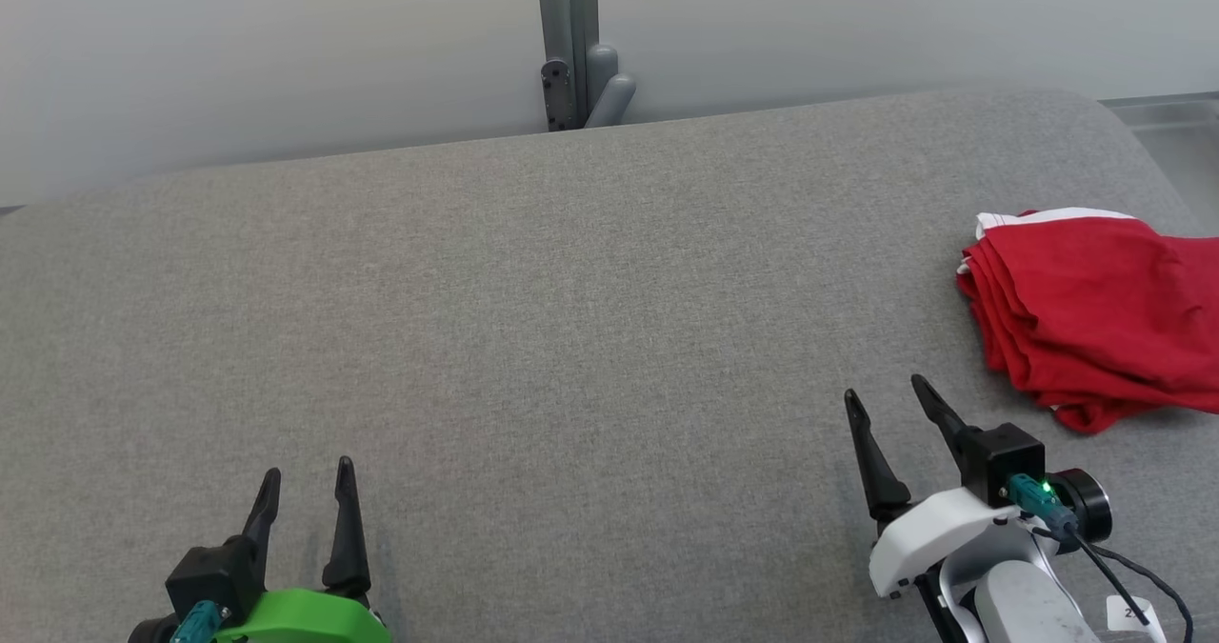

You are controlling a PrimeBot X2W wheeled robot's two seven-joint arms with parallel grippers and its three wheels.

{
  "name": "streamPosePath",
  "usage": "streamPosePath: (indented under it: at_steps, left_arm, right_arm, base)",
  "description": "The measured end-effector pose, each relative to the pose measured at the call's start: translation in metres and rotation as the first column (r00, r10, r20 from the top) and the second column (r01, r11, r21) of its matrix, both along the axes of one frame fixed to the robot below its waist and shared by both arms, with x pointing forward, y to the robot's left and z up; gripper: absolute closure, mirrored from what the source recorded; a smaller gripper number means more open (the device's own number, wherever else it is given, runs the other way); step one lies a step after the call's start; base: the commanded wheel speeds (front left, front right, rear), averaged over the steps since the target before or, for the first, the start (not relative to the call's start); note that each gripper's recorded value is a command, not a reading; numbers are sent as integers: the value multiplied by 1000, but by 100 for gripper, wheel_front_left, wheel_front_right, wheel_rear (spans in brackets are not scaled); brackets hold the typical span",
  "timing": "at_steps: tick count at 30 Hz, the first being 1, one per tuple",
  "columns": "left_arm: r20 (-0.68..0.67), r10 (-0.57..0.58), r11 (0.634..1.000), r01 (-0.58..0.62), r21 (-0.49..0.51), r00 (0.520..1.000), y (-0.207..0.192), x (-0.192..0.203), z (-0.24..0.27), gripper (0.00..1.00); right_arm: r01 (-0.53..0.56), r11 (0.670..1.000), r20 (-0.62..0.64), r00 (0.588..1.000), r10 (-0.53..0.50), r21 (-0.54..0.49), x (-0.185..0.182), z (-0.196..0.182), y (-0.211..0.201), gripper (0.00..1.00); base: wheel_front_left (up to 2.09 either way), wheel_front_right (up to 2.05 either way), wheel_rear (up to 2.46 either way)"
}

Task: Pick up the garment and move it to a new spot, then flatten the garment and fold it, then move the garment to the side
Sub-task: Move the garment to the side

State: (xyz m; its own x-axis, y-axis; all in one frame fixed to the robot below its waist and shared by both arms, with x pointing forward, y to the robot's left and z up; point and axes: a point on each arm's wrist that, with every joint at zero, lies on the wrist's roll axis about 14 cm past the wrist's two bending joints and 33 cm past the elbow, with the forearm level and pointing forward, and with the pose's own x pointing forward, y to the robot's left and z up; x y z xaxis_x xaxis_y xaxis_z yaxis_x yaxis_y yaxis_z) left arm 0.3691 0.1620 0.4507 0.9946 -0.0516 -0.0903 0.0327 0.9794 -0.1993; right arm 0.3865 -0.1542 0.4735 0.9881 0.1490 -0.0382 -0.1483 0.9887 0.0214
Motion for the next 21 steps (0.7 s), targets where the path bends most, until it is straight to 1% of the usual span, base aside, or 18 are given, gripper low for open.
streamPosePath:
  at_steps: [12,21]
  left_arm:
    - [15,3,1000,-3,-3,1000,1,-2,5,0]
    - [13,6,1000,-6,-3,1000,2,-5,4,0]
  right_arm:
    - [8,1000,9,1000,-9,27,-2,4,-1,0]
    - [5,1000,2,1000,-5,28,-6,1,0,0]
  base:
    - [0,0,0]
    - [0,0,0]
